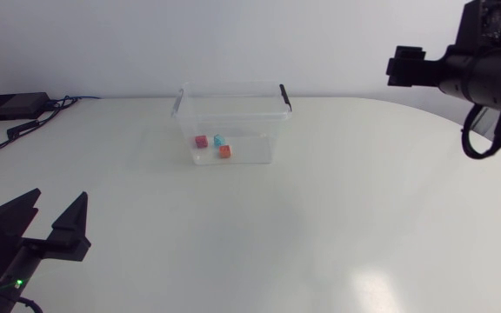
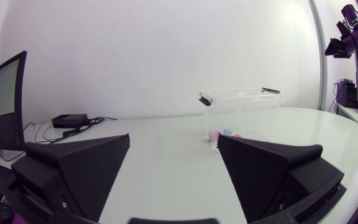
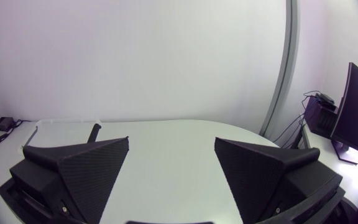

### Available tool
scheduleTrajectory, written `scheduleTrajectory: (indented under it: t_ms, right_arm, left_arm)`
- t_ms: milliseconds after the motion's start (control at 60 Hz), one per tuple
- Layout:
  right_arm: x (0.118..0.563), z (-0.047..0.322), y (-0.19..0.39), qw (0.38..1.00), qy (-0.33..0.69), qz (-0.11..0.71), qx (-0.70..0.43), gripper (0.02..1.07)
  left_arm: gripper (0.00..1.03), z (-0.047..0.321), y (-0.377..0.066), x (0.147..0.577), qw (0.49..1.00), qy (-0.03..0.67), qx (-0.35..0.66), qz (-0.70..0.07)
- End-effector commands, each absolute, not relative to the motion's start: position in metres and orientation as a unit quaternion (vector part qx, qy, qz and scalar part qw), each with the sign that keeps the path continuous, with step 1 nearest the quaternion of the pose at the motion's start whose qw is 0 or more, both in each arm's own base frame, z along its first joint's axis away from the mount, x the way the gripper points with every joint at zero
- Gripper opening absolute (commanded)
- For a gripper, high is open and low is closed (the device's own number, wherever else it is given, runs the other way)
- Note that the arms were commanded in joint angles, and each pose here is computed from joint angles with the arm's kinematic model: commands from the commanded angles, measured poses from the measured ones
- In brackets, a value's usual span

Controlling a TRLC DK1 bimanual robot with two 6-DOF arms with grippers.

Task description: Place the duplo bricks in the container

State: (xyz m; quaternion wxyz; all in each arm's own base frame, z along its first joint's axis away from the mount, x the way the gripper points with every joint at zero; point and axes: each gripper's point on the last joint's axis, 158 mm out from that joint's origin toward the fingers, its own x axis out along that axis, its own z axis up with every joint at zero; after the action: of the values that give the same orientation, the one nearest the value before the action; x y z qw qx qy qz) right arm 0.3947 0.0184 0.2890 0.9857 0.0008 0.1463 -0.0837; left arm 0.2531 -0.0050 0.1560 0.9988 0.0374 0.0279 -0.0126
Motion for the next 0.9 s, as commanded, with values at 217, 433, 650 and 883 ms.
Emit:
scheduleTrajectory:
  t_ms: [217,433,650,883]
  right_arm:
    - [0.333,0.281,-0.018,0.984,0.111,-0.14,-0.014,1.02]
    - [0.287,0.289,-0.043,0.98,0.074,-0.181,-0.036,1.02]
    - [0.253,0.292,-0.064,0.976,0.056,-0.209,-0.033,1.02]
    - [0.225,0.284,-0.066,0.979,0.024,-0.198,-0.031,1.02]
  left_arm:
    - [0.99,0.152,-0.005,0.253,0.999,0.027,0.033,-0.013]
    - [0.99,0.152,-0.005,0.253,0.999,0.027,0.033,-0.013]
    - [0.99,0.152,-0.005,0.253,0.999,0.027,0.033,-0.013]
    - [0.99,0.152,-0.005,0.253,0.999,0.027,0.033,-0.013]
